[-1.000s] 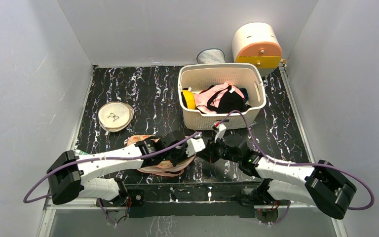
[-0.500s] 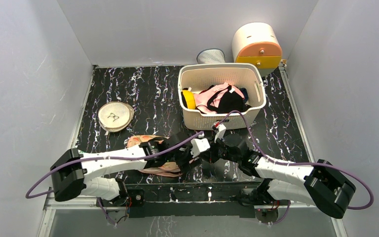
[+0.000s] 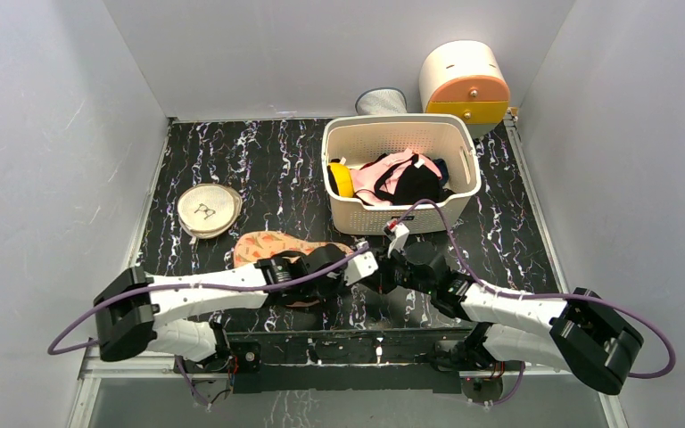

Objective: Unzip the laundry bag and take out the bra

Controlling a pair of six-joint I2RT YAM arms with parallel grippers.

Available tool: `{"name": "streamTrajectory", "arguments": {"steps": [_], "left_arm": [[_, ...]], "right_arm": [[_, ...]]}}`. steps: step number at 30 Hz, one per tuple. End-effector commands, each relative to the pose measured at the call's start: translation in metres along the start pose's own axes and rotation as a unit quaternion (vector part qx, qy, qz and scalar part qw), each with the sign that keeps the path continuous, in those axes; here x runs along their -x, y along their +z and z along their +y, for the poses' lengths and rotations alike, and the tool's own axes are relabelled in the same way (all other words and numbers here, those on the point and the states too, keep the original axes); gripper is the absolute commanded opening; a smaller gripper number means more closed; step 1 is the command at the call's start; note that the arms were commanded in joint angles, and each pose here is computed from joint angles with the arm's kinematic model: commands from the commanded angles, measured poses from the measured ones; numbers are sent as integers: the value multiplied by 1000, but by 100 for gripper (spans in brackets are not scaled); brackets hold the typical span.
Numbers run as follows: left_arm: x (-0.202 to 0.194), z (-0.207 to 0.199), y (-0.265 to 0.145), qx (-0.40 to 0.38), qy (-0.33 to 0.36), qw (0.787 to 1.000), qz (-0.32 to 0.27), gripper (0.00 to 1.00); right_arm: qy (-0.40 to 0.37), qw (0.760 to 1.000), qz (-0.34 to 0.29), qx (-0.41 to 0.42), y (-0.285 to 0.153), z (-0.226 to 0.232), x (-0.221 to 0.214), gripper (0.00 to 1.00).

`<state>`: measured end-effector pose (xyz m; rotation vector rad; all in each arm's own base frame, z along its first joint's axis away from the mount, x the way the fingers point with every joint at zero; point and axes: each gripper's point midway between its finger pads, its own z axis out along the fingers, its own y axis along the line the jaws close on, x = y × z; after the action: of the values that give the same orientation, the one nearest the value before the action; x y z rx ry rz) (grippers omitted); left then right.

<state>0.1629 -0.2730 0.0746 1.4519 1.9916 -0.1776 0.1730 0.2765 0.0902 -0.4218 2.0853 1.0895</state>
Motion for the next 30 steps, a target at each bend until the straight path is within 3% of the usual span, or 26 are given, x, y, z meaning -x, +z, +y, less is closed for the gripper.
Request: {"name": "streamTrajectory", "arguments": {"steps": [1, 6, 11, 12, 13, 15, 17, 24, 30], "left_arm": [[-1, 12, -32, 13, 25, 999, -22, 25], [-7, 14, -58, 6, 67, 996, -56, 16], [-10, 24, -75, 27, 74, 994, -73, 2], [-9, 24, -76, 26, 70, 994, -75, 4], [-7, 22, -76, 22, 64, 995, -77, 13], [1, 14, -71, 2, 49, 995, -89, 44], [14, 2, -63, -27, 35, 993, -107, 57], [54, -1, -32, -16, -3, 986, -165, 65], [49, -5, 3, -14, 28, 993, -113, 65]], "right_arm": [[-24, 999, -45, -12, -1, 4, 28, 0], [-25, 995, -84, -41, -9, -9, 37, 0], [-25, 994, -85, -56, -10, -21, 37, 0], [-27, 995, -82, -52, -9, -19, 37, 0], [-28, 995, -79, -48, -9, -16, 38, 0], [-31, 997, -69, -27, -6, -8, 38, 0], [-35, 998, -60, -5, -3, 1, 37, 0], [-32, 996, -64, 50, -4, 21, 39, 0], [-22, 995, -63, 70, -6, 28, 37, 0]]}}
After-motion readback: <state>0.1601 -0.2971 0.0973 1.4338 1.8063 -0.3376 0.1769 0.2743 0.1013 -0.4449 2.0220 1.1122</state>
